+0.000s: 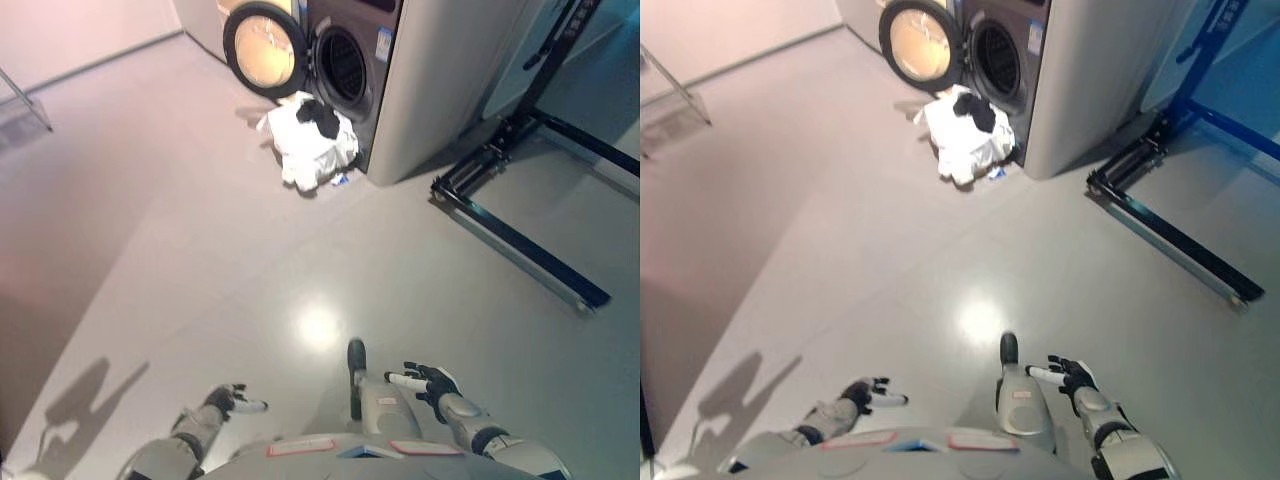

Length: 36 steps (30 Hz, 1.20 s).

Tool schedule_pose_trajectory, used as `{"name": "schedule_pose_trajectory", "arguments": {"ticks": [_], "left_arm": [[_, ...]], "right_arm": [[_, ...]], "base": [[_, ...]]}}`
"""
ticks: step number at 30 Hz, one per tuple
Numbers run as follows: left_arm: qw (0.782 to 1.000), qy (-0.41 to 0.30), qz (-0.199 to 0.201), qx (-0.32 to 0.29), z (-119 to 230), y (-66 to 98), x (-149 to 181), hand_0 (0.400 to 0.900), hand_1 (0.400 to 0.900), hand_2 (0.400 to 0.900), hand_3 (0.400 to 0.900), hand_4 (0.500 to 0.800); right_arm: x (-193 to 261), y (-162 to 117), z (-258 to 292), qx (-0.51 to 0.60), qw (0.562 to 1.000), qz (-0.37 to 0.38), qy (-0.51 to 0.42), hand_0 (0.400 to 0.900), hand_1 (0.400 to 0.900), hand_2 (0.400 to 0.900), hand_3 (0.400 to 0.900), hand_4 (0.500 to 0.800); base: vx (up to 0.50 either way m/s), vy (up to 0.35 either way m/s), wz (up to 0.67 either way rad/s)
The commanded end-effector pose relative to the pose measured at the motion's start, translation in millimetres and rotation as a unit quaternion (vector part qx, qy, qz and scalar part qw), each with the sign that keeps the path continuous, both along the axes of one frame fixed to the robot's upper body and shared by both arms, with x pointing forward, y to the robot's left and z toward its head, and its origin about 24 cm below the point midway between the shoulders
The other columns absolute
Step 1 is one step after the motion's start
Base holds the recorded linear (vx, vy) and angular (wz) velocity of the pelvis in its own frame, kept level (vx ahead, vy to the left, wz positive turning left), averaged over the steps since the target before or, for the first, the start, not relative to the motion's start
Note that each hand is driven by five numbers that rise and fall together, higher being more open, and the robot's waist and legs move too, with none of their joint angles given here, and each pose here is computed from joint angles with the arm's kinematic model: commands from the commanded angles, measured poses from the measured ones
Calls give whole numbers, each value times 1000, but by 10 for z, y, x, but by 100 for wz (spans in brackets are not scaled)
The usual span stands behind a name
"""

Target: Put the clothes in the basket into the washing machine.

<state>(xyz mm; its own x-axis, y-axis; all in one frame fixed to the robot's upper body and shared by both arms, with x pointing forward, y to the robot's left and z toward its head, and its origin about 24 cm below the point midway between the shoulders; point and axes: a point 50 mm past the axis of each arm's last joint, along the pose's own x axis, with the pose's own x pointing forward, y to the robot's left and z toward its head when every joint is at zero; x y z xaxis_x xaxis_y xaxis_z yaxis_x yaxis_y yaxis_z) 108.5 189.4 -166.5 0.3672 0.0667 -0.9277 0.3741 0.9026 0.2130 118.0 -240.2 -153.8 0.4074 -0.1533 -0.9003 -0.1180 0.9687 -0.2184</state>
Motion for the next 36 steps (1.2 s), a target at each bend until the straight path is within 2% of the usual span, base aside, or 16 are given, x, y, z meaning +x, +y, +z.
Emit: {"name": "schedule_pose_trajectory", "arguments": {"ticks": [1, 4, 9, 11, 16, 19, 24, 27, 28, 30, 34, 36], "left_arm": [[997, -74, -7, 13, 142, 152, 343, 900, 900, 900, 900, 800], [999, -34, -16, 14, 82, 149, 195, 900, 900, 900, 900, 800], [1000, -14, 21, 16, 42, 193, 48, 900, 900, 900, 900, 800], [1000, -8, 23, 20, 28, 201, -12, 900, 900, 900, 900, 800], [1000, -18, 5, 22, 31, 172, 0, 900, 900, 900, 900, 800], [1000, -5, 10, 20, 2, 155, -102, 900, 900, 900, 900, 800], [1000, 10, 10, 25, -9, 214, -190, 900, 900, 900, 900, 800], [999, -5, -3, 31, 25, 257, -84, 900, 900, 900, 900, 800], [999, -33, -8, 30, 75, 264, 82, 900, 900, 900, 900, 800], [998, -43, -13, 33, 100, 278, 155, 900, 900, 900, 900, 800], [995, -88, -46, 27, 198, 185, 467, 900, 900, 900, 900, 800], [994, -97, -44, 19, 213, 142, 520, 900, 900, 900, 900, 800]], "right_arm": [[-352, -155, -48, -31, 997, 25, 64, 900, 900, 900, 900, 800], [-131, -201, 20, -36, 999, 28, 28, 900, 900, 900, 900, 800], [121, -190, 94, -47, 997, 54, -4, 900, 900, 900, 900, 800], [156, -156, 98, -46, 997, 60, -13, 900, 900, 900, 900, 800], [141, -98, 80, -47, 996, 72, -16, 900, 900, 900, 900, 800], [94, -74, 56, -45, 996, 82, -6, 900, 900, 900, 900, 800], [-10, -35, 11, -34, 996, 77, 11, 900, 900, 900, 900, 800], [-180, -70, -29, -31, 997, 57, 36, 900, 900, 900, 900, 800], [-233, -86, -37, -29, 997, 50, 42, 900, 900, 900, 900, 800], [-261, -100, -40, -31, 997, 46, 46, 900, 900, 900, 900, 800], [-364, -152, -50, -34, 997, 23, 58, 900, 900, 900, 900, 800], [-381, -174, -48, -36, 997, 13, 60, 900, 900, 900, 900, 800]], "base": [[474, -320, 18], [443, -341, -12], [407, -227, -57], [627, -74, -62], [585, 53, -36], [717, 105, -53], [633, 145, -46], [505, 168, 6], [456, 267, 28], [459, 257, 33], [514, 126, 54], [540, -63, 39]]}}
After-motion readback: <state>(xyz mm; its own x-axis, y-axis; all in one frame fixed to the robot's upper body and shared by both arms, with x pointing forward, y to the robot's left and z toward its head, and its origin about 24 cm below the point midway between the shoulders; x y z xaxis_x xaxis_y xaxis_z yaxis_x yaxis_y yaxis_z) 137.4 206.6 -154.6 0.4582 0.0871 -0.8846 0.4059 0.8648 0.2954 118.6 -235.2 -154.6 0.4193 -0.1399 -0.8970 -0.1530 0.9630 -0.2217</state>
